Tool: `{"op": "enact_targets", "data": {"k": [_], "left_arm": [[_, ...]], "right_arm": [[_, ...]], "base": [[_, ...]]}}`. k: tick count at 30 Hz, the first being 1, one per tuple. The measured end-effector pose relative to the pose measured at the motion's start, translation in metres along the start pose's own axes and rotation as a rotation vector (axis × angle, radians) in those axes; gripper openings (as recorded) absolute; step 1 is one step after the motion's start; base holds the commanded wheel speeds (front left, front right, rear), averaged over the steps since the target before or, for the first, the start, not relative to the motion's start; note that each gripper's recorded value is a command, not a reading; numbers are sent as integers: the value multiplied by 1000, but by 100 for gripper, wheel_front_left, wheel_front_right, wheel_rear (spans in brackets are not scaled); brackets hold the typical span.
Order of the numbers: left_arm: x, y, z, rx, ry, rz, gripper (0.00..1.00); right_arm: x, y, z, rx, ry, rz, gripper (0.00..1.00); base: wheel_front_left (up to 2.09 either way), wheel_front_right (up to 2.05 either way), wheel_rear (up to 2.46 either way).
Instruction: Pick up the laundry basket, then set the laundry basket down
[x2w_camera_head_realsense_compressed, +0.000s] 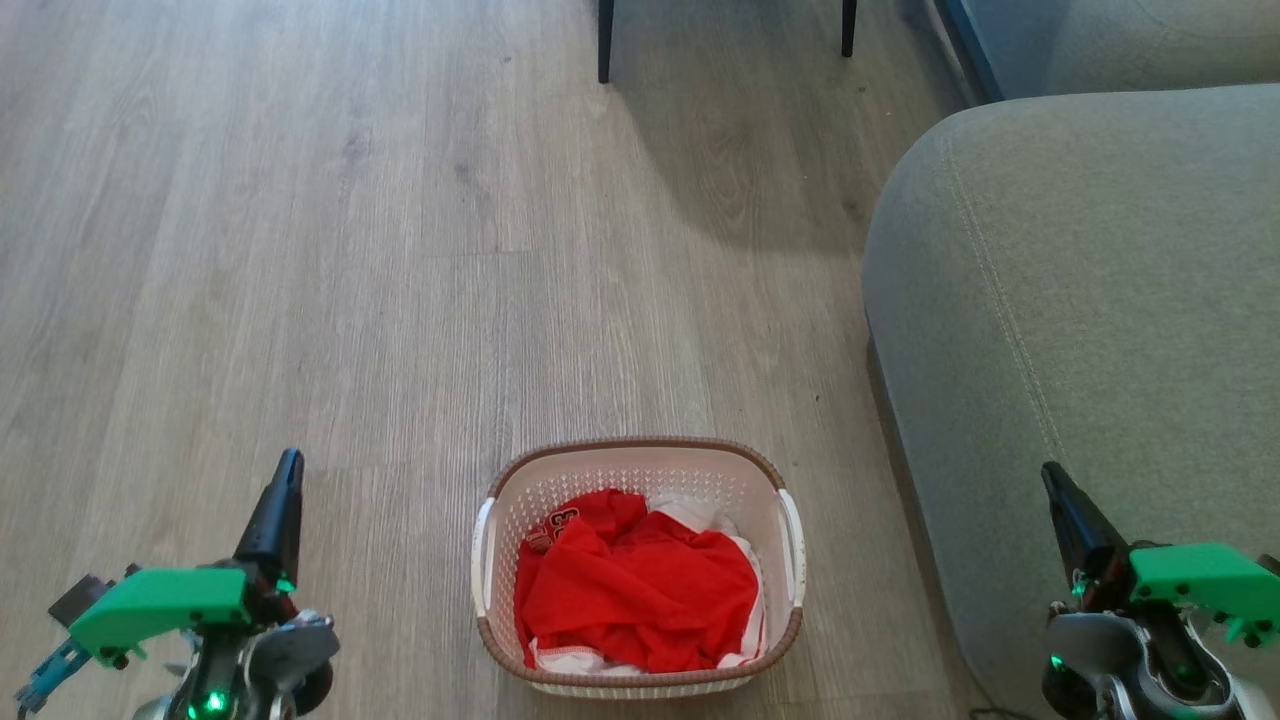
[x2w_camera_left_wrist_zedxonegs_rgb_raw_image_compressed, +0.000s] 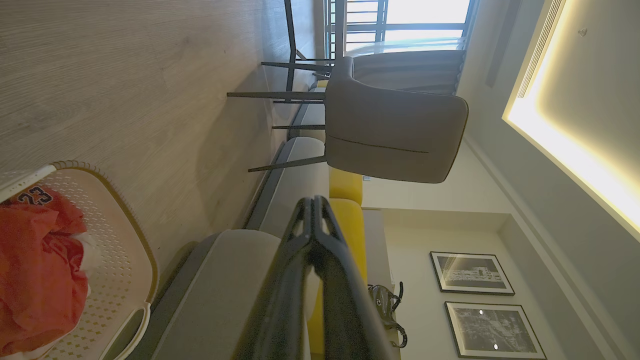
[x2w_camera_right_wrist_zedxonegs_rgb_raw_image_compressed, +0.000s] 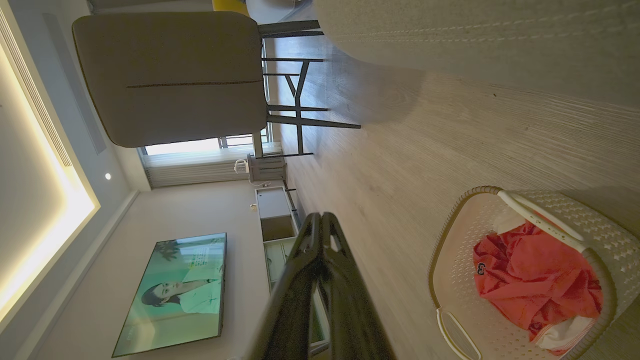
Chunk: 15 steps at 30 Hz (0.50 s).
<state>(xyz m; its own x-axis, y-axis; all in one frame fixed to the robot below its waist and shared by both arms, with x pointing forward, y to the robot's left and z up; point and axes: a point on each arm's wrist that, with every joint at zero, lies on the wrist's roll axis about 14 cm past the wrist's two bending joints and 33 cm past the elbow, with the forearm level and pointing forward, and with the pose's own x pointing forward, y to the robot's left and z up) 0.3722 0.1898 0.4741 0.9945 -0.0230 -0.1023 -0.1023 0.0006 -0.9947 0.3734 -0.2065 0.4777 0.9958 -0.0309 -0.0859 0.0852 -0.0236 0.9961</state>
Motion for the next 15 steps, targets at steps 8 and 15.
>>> {"op": "enact_targets", "data": {"k": [8, 15], "left_arm": [[0, 0, 0, 0, 0, 0, 0], [0, 0, 0, 0, 0, 0, 0]], "right_arm": [[0, 0, 0, 0, 0, 0, 0], [0, 0, 0, 0, 0, 0, 0]], "base": [[0, 0, 0], [0, 0, 0]]}}
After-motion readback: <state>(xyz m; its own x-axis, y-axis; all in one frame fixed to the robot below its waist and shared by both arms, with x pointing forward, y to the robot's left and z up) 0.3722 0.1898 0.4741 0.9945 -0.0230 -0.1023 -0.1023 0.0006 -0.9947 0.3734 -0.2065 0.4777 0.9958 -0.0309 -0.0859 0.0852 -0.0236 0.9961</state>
